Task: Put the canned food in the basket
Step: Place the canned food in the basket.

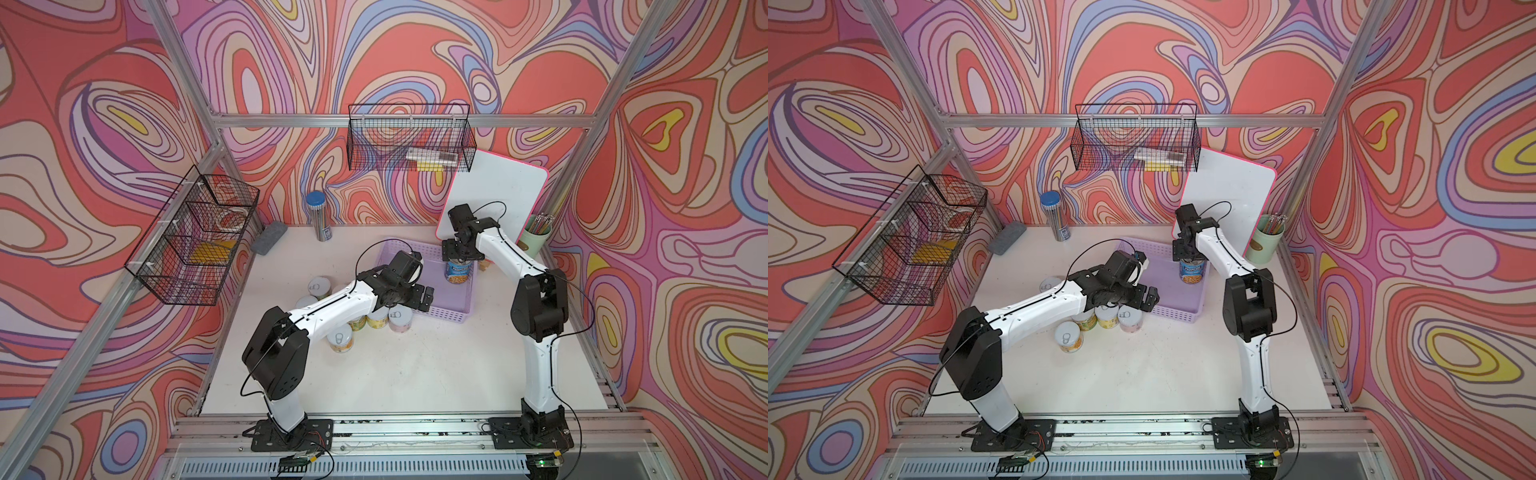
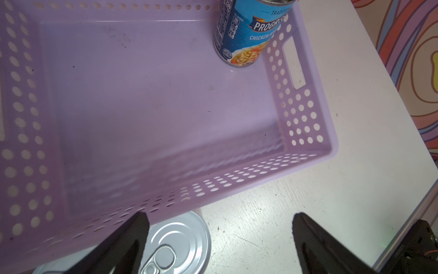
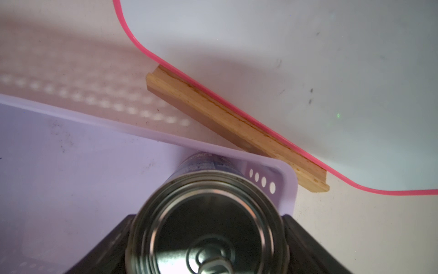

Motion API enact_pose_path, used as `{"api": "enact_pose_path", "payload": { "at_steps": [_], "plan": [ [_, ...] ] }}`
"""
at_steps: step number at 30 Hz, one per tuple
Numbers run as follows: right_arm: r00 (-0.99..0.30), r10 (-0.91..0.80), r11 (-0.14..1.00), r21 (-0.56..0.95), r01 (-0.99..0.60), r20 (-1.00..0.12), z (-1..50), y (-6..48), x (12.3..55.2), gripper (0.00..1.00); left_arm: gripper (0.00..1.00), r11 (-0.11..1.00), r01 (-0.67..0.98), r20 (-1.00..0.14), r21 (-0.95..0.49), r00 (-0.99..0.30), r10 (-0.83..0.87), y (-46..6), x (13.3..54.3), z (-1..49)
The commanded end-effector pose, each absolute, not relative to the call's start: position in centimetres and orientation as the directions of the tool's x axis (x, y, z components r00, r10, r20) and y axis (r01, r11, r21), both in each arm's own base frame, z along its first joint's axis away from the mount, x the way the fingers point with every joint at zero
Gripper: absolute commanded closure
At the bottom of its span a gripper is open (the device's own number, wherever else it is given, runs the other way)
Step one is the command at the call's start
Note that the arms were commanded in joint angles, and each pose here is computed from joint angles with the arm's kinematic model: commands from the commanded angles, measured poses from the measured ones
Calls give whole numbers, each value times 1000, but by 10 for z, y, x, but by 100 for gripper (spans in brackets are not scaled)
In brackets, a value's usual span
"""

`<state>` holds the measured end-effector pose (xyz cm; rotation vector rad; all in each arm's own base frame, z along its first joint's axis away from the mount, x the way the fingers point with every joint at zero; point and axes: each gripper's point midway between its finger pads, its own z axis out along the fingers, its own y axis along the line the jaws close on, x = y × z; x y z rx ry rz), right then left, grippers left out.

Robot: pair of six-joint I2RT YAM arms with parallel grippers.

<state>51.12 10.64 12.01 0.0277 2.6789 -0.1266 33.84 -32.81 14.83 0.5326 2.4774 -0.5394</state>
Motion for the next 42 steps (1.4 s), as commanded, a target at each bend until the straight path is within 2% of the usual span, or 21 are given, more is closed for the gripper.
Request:
{"api": "enact_pose_path", "payload": {
  "at_steps": [1,3,5,14,24,34,42],
  "plan": [
    [-870,23,996,-63,62,-492,130,105,520,13,1,854,464,-554,-234,-785,275,-324,335,137],
    [-868,23,997,-55,58,-496,133,106,520,5,1,857,462,-555,-230,-785,275,-323,336,137],
    [-864,27,998,-42,55,-502,138,108,521,2,1,858,461,-555,-227,-785,275,-323,336,137],
    [-843,41,999,29,30,-537,165,117,513,2,1,872,446,-552,-200,-787,276,-314,334,141],
    [-764,124,968,247,-47,-634,216,143,476,2,1,912,402,-520,-85,-798,303,-270,314,140],
    [-746,5,967,194,-167,-666,222,198,428,2,1,941,337,-501,-8,-816,288,-228,292,140],
    [-723,-52,942,207,-265,-689,226,244,406,2,1,968,249,-515,12,-829,220,-191,280,146]
  ]
}}
